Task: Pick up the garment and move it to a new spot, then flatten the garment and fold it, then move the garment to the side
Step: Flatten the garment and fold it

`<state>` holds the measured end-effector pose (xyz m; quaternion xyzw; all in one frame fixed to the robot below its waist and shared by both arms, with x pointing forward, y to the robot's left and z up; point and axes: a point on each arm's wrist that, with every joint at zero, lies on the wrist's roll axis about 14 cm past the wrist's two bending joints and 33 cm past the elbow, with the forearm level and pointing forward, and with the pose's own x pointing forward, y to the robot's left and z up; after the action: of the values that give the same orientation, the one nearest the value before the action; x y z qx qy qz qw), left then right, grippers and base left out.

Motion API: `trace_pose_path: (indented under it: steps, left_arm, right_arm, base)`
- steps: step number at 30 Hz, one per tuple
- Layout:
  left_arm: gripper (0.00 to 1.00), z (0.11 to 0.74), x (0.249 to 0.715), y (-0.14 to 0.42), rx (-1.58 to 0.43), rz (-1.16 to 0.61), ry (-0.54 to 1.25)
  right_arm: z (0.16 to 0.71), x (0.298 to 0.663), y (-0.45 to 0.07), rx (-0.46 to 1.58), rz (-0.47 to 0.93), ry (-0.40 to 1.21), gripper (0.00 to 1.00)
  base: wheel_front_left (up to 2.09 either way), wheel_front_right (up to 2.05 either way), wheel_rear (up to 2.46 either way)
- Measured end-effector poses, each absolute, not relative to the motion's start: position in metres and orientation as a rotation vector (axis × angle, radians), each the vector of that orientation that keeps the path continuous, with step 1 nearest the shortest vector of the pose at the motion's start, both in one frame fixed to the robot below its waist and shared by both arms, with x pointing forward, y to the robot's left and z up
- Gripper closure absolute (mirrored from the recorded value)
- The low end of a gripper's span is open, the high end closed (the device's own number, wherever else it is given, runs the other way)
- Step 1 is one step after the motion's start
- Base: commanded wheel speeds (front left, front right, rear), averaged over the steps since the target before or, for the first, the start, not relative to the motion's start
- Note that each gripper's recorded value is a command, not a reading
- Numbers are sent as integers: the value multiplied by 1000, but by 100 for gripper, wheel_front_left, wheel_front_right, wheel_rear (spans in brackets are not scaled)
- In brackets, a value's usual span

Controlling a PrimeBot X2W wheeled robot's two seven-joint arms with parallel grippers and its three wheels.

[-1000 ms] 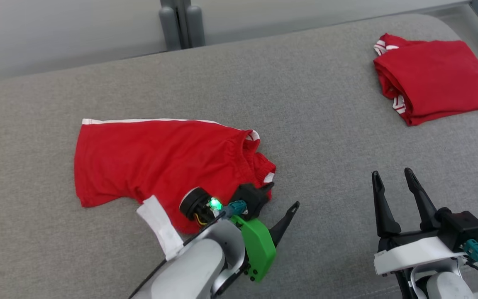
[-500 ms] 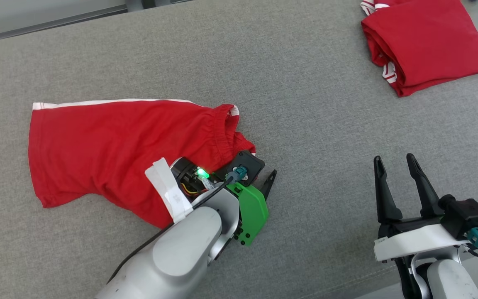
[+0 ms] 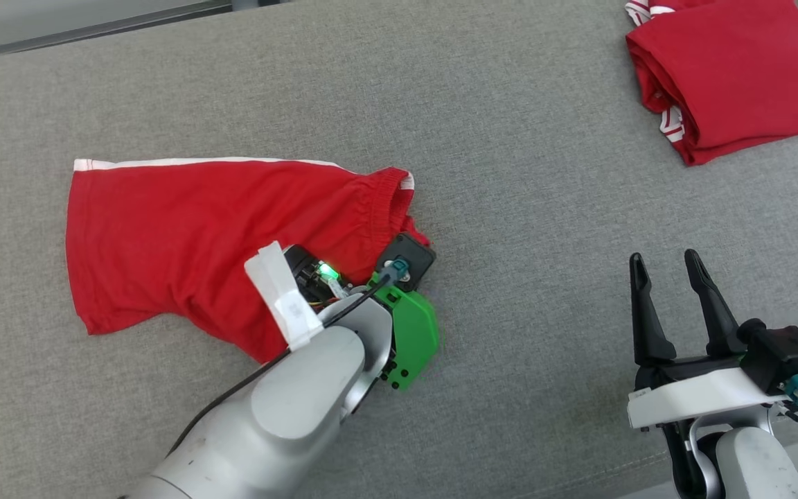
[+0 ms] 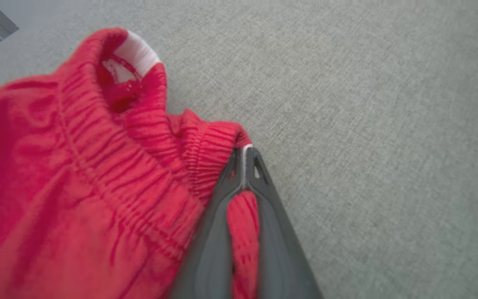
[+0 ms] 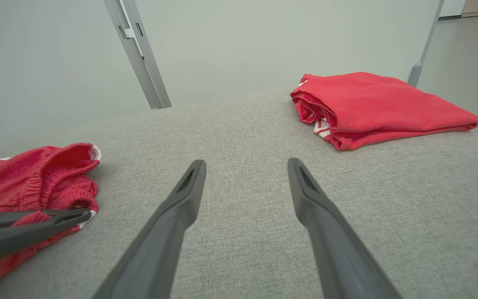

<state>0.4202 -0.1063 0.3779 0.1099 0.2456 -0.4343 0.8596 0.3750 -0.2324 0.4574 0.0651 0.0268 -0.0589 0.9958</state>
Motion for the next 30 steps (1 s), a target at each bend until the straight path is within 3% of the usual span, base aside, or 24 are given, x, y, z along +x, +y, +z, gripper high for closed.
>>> trace_pose_path:
  steps: [6, 13, 17, 21, 24, 30]
  left_arm:
    - [100, 427, 437, -110, 46, -907, 390]
    - [100, 586, 467, -134, -255, -974, 55]
    - [100, 686, 475, -123, -480, -974, -118]
    - [100, 747, 475, -102, -670, -917, -248]
    - [100, 719, 480, -94, -699, -840, -191]
    - [100, 536, 449, -68, -677, -664, 209]
  right_arm:
    - [464, 377, -225, 142, -94, 32, 0]
    - [475, 371, -222, 152, -85, 0, 0]
    - [481, 364, -223, 151, -89, -16, 0]
    - [485, 359, -224, 152, -94, -27, 0]
    - [486, 361, -223, 154, -87, -33, 0]
    - [484, 370, -214, 158, -58, -28, 0]
  base:
    - [0, 0, 0]
    - [0, 0, 0]
    - [0, 0, 0]
    - [0, 0, 0]
    - [0, 0, 0]
    - [0, 0, 0]
